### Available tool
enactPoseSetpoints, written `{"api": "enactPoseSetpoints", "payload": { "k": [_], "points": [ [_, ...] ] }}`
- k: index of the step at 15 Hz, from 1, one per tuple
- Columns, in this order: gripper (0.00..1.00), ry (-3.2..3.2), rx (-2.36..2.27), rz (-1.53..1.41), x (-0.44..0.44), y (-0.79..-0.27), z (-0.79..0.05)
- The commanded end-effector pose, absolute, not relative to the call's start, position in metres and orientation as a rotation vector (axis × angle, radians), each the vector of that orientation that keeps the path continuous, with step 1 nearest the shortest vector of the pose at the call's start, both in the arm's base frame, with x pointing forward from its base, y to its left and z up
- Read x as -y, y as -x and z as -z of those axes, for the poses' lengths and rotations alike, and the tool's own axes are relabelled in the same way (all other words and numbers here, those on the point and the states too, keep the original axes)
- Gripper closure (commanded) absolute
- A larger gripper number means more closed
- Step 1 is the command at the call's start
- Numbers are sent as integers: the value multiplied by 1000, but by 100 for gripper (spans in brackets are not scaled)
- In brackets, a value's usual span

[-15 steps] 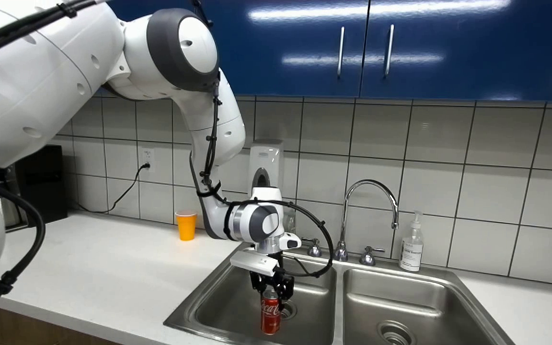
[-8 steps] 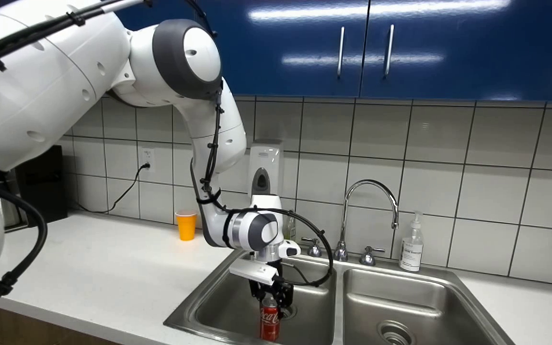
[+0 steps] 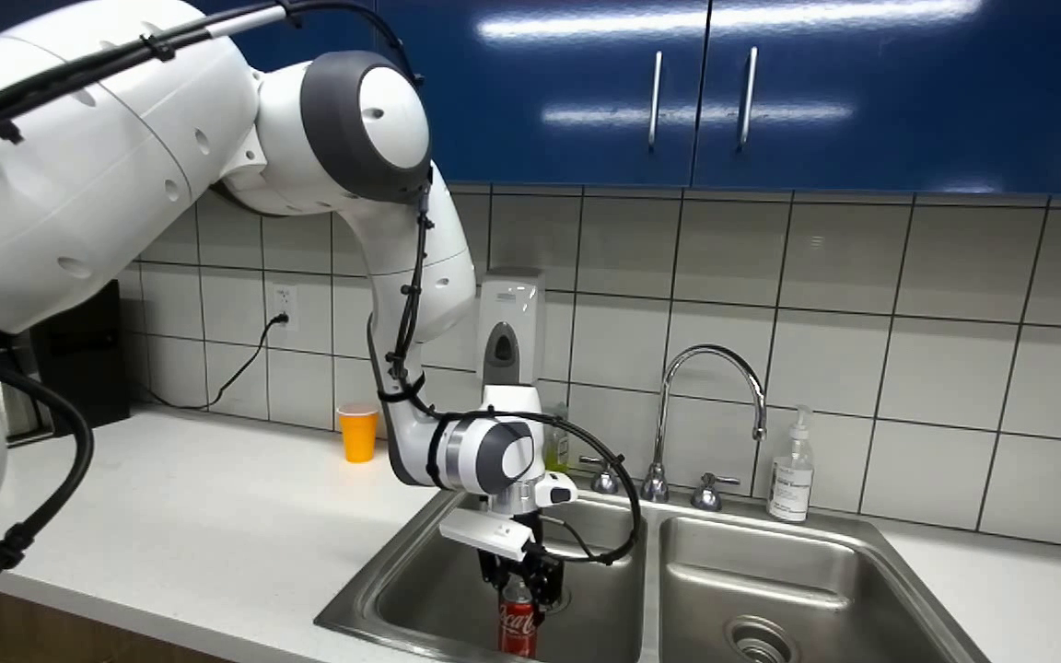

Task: Pick up the Coca-Cola soda can and put it inside the sink

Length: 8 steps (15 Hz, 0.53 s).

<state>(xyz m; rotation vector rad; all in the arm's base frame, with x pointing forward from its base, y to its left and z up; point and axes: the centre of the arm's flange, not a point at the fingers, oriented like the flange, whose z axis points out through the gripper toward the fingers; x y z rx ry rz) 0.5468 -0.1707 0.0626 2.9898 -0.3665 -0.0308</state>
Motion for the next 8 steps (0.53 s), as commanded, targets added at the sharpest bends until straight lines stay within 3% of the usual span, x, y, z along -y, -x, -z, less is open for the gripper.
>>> {"api": "enactPoseSetpoints", "payload": {
  "k": [1, 7, 8],
  "points": [
    [62, -3003, 359, 4, 176, -546, -65],
    [62, -3002, 354, 10, 177, -545, -65],
    [12, -3002, 351, 15, 177, -544, -65]
  ]
}}
